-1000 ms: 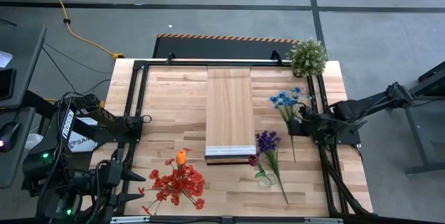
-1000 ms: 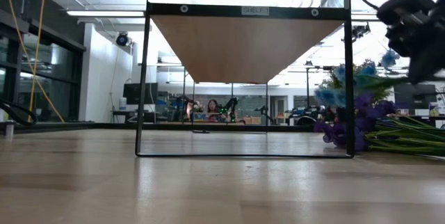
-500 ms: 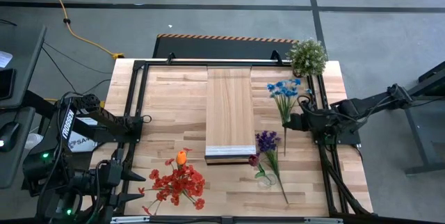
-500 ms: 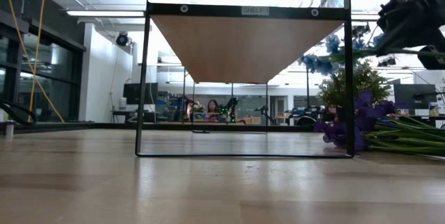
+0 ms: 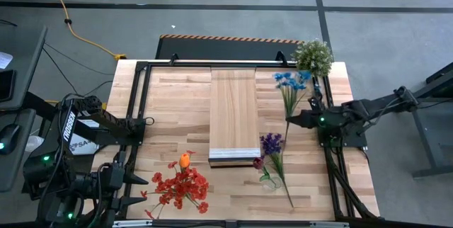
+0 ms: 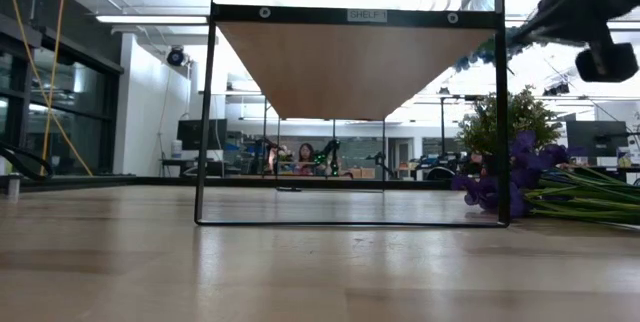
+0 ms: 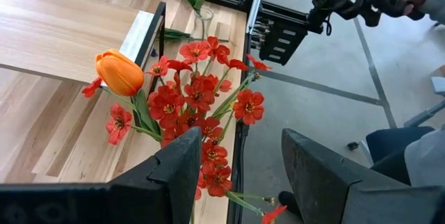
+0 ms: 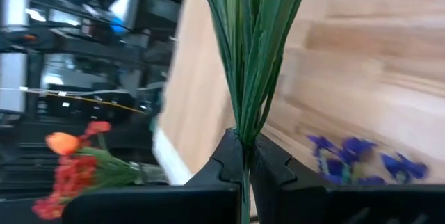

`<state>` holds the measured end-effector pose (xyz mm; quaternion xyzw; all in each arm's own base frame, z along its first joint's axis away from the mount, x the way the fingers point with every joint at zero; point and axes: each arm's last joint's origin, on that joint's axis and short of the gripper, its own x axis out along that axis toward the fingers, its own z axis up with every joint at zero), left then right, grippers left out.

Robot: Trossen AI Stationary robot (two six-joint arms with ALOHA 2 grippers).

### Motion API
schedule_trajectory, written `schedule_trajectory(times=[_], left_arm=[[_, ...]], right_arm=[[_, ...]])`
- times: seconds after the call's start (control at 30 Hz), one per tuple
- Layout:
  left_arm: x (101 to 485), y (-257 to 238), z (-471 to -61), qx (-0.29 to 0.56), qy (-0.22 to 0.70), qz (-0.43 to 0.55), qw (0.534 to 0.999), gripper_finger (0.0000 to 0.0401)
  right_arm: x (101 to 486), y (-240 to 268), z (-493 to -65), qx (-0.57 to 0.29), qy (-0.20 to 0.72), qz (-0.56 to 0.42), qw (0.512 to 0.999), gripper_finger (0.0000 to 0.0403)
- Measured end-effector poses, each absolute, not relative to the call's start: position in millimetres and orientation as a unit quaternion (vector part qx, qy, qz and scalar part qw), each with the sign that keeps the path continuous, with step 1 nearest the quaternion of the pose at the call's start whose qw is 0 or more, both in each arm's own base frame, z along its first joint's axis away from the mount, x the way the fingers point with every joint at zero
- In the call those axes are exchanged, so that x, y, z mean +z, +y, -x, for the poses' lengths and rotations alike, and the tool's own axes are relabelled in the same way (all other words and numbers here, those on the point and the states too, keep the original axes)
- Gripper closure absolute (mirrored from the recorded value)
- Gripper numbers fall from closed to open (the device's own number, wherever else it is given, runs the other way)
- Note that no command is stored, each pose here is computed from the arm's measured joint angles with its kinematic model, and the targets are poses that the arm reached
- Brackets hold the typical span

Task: Pick and place flowers into a vace then onto a shelf
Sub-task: Put the blue flowers into the right transparent vase

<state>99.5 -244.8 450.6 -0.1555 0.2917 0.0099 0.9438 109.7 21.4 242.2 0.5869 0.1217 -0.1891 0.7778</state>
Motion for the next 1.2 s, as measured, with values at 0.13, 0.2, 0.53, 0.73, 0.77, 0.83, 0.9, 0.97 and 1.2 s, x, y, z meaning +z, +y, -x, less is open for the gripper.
schedule_trajectory(times=[0.13, 0.2, 0.53, 0.73, 0.77, 0.83, 0.9, 0.97, 1.2], left_arm=[[450.6, -244.8, -99.5, 0.01, 0.292, 0.156, 0.944, 0.0169], [450.6, -244.7, -99.5, 0.01, 0.292, 0.155, 0.944, 0.0169], [450.6, -244.8, -99.5, 0.01, 0.292, 0.156, 0.944, 0.0169], [450.6, -244.8, -99.5, 0.01, 0.292, 0.156, 0.944, 0.0169], [450.6, -244.8, -99.5, 0.01, 0.292, 0.155, 0.944, 0.0169], [450.6, -244.8, -99.5, 0.01, 0.292, 0.155, 0.944, 0.0169], [450.6, -244.7, -99.5, 0.01, 0.292, 0.156, 0.944, 0.0169], [450.6, -244.7, -99.5, 0.01, 0.292, 0.156, 0.944, 0.0169], [450.6, -244.7, -99.5, 0.01, 0.292, 0.155, 0.944, 0.0169]], right_arm=[[250.4, 20.3, -108.9, -0.169, 0.084, -0.578, 0.794, 0.0403], [255.1, 19.9, -108.8, -0.158, 0.063, -0.57, 0.804, 0.0403], [283.5, 19.6, -110.9, -0.092, -0.047, -0.499, 0.86, 0.0403], [296.6, 22.8, -109.9, -0.043, -0.085, -0.45, 0.888, 0.0403], [298.2, 23.8, -109.6, -0.032, -0.088, -0.442, 0.892, 0.0403], [300.5, 25.8, -108.9, -0.015, -0.092, -0.43, 0.898, 0.0403], [301.7, 27.6, -108.3, -0.005, -0.093, -0.421, 0.902, 0.0403], [302.8, 29.3, -107.7, 0.003, -0.094, -0.414, 0.905, 0.0403], [305.8, 38.1, -106.2, 0.047, -0.092, -0.375, 0.921, 0.0403]])
